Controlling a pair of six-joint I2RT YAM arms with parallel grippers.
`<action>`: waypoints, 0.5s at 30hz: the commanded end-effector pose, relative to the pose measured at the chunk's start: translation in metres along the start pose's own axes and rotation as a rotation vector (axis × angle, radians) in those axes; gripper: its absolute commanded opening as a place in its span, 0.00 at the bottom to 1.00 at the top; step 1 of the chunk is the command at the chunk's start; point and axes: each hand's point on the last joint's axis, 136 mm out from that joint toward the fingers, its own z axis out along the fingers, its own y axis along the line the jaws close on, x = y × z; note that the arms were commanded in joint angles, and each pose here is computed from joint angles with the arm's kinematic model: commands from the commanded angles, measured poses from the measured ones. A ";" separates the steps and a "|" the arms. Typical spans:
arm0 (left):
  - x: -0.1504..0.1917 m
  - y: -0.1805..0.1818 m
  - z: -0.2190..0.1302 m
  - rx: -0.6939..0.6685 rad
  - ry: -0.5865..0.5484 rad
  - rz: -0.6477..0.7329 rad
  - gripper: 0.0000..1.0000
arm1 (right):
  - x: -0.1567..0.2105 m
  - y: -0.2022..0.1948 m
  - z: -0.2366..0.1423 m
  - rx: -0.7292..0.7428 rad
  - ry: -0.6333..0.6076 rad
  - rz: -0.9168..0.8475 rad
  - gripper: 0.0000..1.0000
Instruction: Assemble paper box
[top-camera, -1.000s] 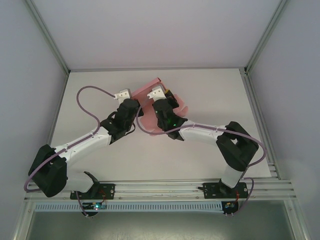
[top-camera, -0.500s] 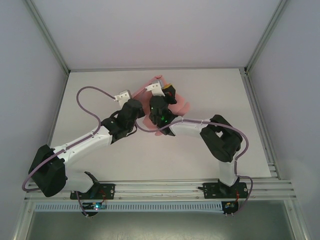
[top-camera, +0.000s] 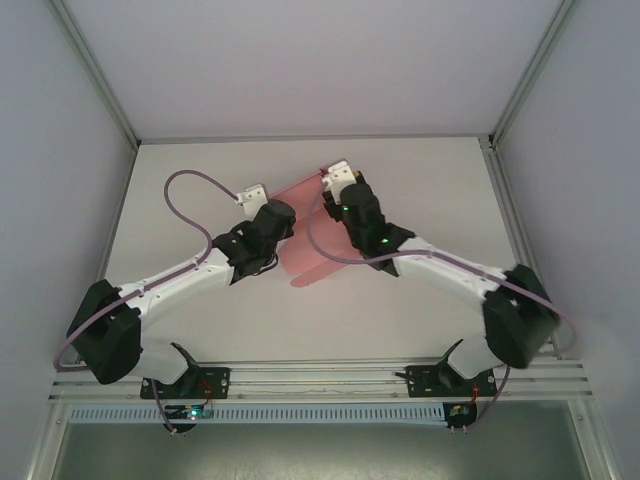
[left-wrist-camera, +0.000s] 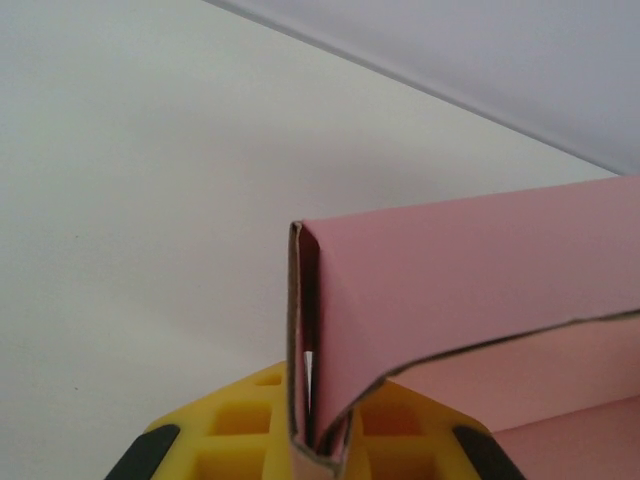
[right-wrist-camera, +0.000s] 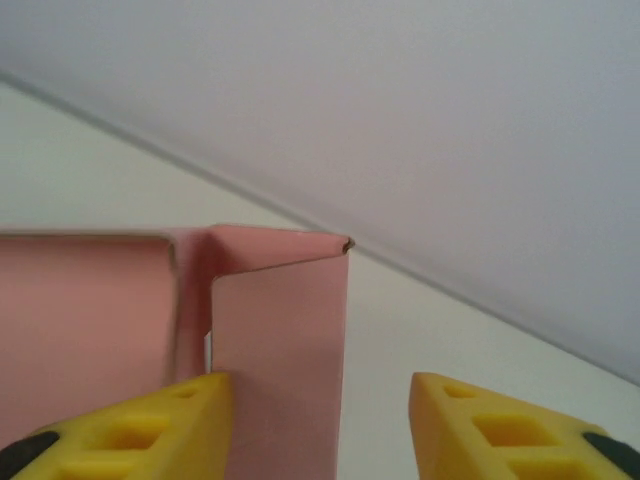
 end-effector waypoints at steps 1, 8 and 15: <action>-0.017 -0.002 -0.001 0.005 -0.045 -0.019 0.00 | 0.027 0.029 -0.031 -0.303 0.094 0.132 0.57; -0.017 -0.008 -0.005 0.080 -0.045 0.028 0.00 | 0.017 -0.035 -0.065 -0.299 -0.003 0.310 0.89; -0.015 -0.023 -0.015 0.209 -0.039 0.071 0.00 | 0.025 -0.074 -0.062 -0.496 -0.009 0.475 0.90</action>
